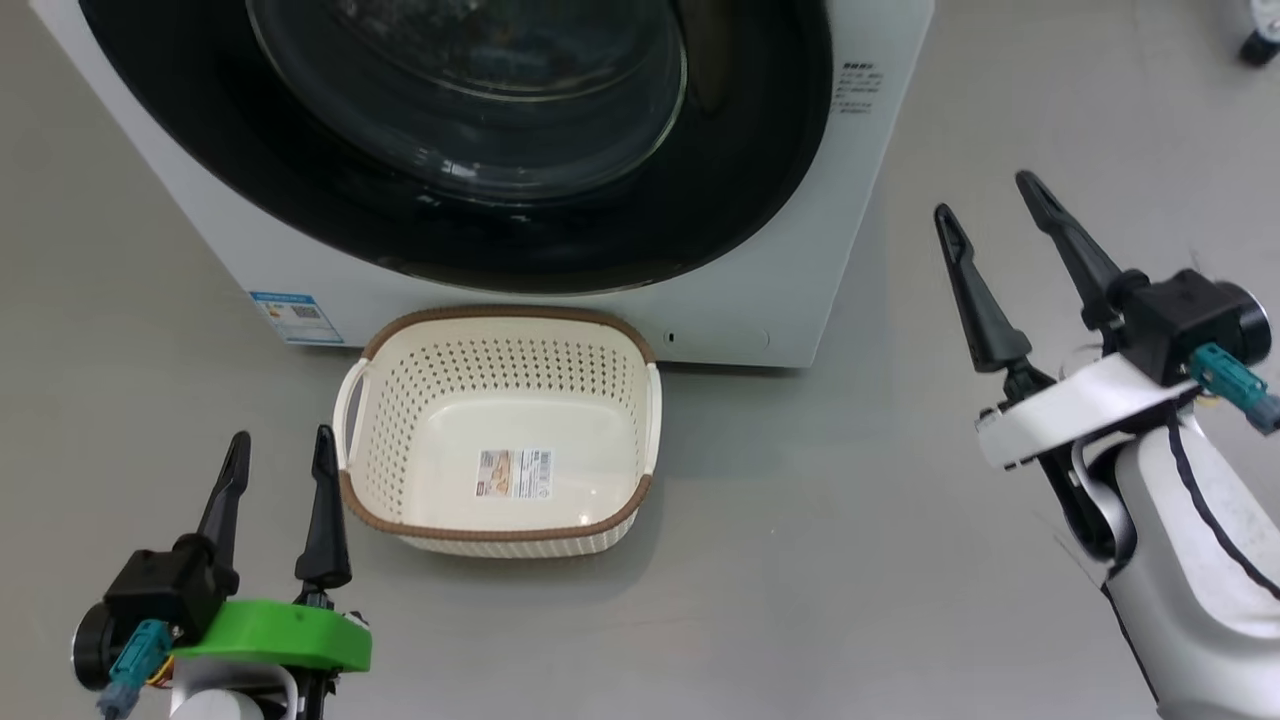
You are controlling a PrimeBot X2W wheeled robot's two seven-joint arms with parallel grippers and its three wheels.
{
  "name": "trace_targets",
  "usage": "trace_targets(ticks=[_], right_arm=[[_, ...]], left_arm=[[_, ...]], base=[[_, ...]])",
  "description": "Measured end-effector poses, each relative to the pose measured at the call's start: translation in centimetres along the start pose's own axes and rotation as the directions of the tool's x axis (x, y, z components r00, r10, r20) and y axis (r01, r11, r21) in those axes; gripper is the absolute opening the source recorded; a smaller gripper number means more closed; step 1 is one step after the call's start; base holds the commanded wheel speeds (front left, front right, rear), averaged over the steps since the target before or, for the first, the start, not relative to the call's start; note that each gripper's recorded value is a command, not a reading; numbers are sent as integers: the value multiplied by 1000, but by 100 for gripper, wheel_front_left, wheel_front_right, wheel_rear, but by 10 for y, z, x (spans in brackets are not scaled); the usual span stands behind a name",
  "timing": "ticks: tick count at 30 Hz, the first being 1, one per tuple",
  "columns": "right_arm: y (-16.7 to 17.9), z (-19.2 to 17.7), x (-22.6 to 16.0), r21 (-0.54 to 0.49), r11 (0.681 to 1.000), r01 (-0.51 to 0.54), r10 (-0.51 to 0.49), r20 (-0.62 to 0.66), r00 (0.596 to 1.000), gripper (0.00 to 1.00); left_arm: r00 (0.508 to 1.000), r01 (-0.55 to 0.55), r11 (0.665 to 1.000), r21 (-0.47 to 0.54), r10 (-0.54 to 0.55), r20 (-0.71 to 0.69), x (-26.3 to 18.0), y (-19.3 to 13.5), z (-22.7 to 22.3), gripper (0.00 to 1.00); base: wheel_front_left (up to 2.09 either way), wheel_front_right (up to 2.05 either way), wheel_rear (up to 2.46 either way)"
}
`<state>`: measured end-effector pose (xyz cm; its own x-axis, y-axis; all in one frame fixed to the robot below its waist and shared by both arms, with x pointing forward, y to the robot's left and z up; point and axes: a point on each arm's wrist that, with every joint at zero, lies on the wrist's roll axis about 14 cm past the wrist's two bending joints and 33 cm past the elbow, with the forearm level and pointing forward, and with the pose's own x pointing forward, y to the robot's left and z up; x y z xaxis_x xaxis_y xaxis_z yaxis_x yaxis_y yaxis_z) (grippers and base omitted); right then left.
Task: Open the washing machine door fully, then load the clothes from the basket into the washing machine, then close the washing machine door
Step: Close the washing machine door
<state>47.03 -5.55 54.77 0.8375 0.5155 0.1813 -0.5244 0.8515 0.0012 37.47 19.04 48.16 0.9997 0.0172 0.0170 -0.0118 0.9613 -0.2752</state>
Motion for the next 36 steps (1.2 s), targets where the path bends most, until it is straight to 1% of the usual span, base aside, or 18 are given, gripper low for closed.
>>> trace_targets(ticks=[6, 12, 17, 20, 22, 26, 30, 36], right_arm=[[-17, 7, -52, 10, 993, 117, -117, -11, 993, 100], [-30, 19, -93, 10, 977, 214, -214, 9, 977, 100], [-38, 28, -114, 10, 961, 275, -276, 32, 961, 100], [-43, 29, -126, 8, 949, 314, -314, 36, 949, 100], [-47, 28, -133, 27, 937, 348, -349, 38, 936, 100], [-52, 21, -150, 44, 913, 405, -406, 17, 914, 100], [-56, 11, -167, 40, 894, 446, -446, -16, 895, 100], [-56, -2, -184, -12, 887, 462, -462, -65, 884, 100]], left_arm=[[1000, 28, 1000, -8, -28, 9, -14, -10, 3, 100], [995, 92, 996, -11, -92, 40, -16, -30, 13, 100], [990, 135, 991, -15, -135, 29, -20, -45, 9, 100], [991, 132, 991, -25, -132, -7, -25, -44, -2, 100], [991, 130, 991, -35, -130, -13, -27, -44, -4, 100], [990, 141, 989, -36, -142, -13, -27, -48, -4, 100], [988, 153, 988, -37, -153, -17, -27, -51, -6, 100], [987, 158, 987, -35, -159, -17, -28, -53, -6, 100]], base=[[0, 0, 0], [0, 0, 0], [0, 0, 0], [0, 0, 0], [0, 0, 0], [0, 0, 0], [0, 0, 0], [0, 0, 0]])
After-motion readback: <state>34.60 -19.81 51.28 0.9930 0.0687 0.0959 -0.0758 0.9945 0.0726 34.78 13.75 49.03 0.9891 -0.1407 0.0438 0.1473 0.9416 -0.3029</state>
